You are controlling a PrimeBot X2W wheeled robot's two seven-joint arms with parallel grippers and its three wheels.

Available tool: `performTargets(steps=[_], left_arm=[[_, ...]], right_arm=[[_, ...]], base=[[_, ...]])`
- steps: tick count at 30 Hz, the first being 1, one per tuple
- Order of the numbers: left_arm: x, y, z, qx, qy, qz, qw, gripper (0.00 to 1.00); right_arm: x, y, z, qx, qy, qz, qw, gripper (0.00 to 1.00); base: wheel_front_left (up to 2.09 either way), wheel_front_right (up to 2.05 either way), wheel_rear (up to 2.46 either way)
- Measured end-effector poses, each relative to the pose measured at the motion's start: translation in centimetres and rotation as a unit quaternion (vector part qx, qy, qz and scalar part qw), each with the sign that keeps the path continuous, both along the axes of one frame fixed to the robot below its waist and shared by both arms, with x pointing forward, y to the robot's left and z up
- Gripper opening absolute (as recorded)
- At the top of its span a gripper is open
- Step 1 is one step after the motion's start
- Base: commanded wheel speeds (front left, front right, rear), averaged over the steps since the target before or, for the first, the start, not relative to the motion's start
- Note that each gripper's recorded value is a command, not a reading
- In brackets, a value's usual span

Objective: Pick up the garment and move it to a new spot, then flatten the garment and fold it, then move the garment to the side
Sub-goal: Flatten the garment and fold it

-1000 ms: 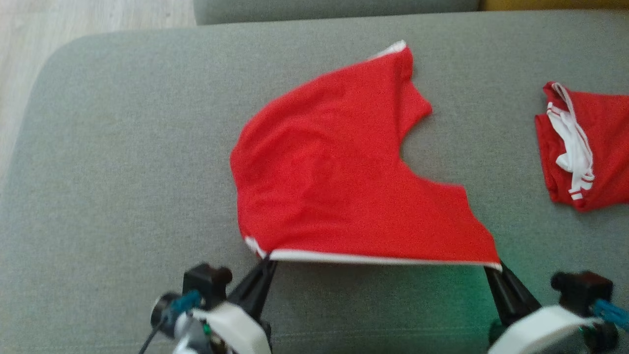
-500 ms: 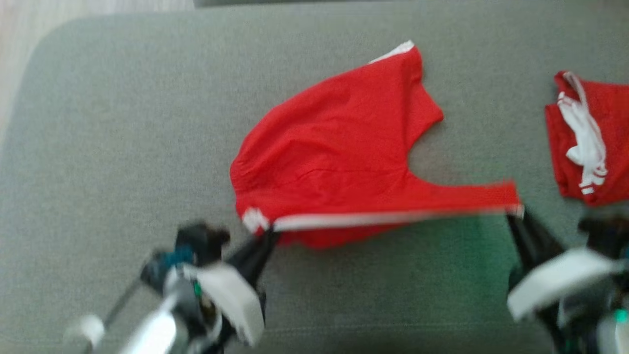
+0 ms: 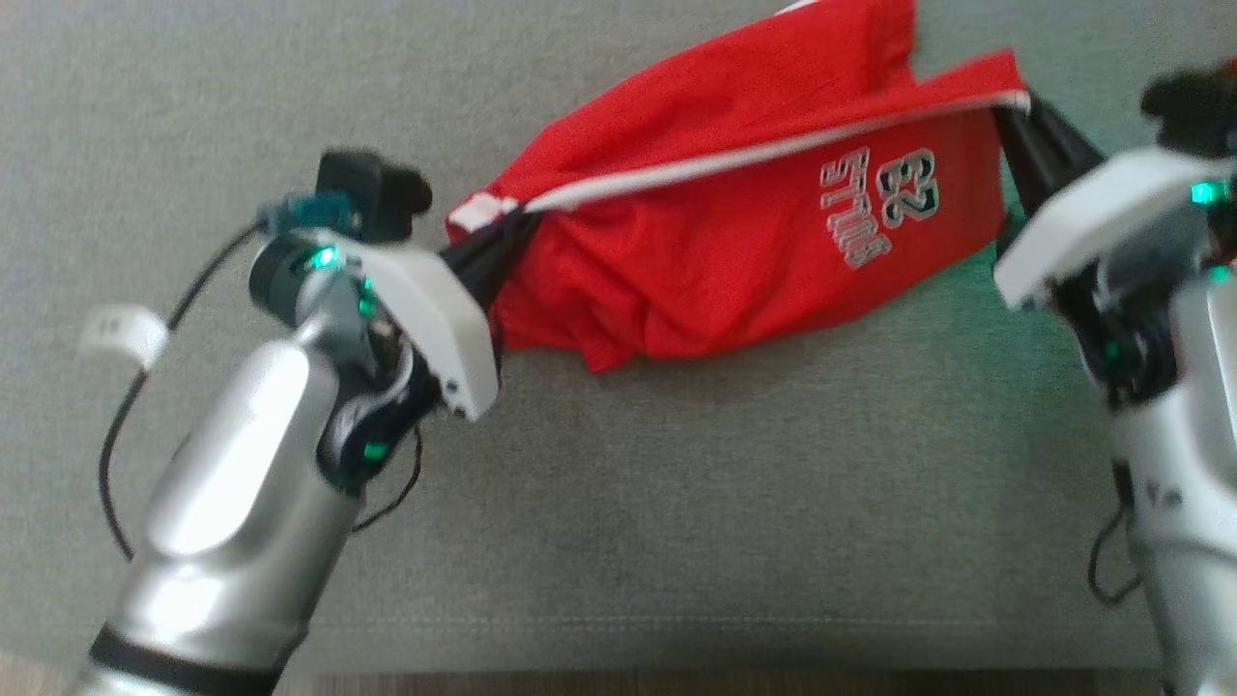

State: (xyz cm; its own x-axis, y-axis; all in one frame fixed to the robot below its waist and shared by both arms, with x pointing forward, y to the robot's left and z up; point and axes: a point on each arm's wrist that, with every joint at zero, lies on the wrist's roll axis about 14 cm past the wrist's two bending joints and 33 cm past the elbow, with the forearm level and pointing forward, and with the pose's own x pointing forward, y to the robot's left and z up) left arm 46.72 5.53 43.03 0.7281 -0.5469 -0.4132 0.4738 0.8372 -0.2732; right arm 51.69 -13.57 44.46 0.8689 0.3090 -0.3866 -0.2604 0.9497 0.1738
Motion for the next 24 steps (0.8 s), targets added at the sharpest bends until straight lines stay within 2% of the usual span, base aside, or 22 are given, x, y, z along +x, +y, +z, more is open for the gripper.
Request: performTargets(steps=[4, 11, 12, 13, 14, 15, 18, 21, 22, 24], left_arm=[[1.6, 0.3, -1.1, -0.01, 0.026, 0.014, 1.0, 0.0], [3.9, 1.6, -1.8, -0.014, 0.02, 0.046, 0.999, 0.0], [4.1, 1.6, -1.9, -0.017, 0.021, 0.049, 0.998, 0.4], [4.2, 1.7, -2.3, -0.018, 0.023, 0.054, 0.998, 1.0], [4.1, 1.8, -2.5, -0.019, 0.024, 0.057, 0.998, 1.0], [4.1, 2.0, -2.8, -0.021, 0.025, 0.062, 0.998, 1.0], [4.4, 2.4, -2.5, -0.031, 0.002, 0.076, 0.997, 1.0], [4.9, 2.8, -1.1, -0.037, -0.052, 0.092, 0.994, 1.0], [4.8, 3.3, -0.4, -0.038, -0.088, 0.112, 0.989, 1.0], [4.3, 3.9, 0.2, -0.035, -0.122, 0.134, 0.983, 1.0]], right_arm=[[2.8, 1.3, -1.4, 0.007, 0.014, 0.012, 1.0, 0.0], [5.6, 3.4, -3.3, 0.019, 0.023, 0.026, 0.999, 0.0], [5.8, 3.6, -3.4, 0.021, 0.02, 0.028, 0.999, 0.0], [6.3, 4.1, -3.2, 0.026, 0.003, 0.031, 0.999, 0.54], [6.5, 4.3, -2.9, 0.029, -0.008, 0.031, 0.999, 0.96], [6.7, 4.2, -2.8, 0.03, -0.017, 0.03, 0.999, 1.0], [7.1, 3.7, -2.2, 0.035, -0.056, 0.021, 0.998, 1.0], [7.1, 3.8, -0.7, 0.037, -0.109, 0.022, 0.993, 1.0], [7.1, 3.7, 0.3, 0.034, -0.143, 0.023, 0.989, 1.0], [6.7, 3.2, 1.1, 0.023, -0.167, 0.023, 0.986, 1.0]], base=[[0.0, 0.0, 0.0], [0.0, 0.0, 0.0], [0.0, 0.0, 0.0], [0.0, 0.0, 0.0], [0.0, 0.0, 0.0], [0.0, 0.0, 0.0], [0.0, 0.0, 0.0], [0.0, 0.0, 0.0], [0.0, 0.0, 0.0], [0.0, 0.0, 0.0]])
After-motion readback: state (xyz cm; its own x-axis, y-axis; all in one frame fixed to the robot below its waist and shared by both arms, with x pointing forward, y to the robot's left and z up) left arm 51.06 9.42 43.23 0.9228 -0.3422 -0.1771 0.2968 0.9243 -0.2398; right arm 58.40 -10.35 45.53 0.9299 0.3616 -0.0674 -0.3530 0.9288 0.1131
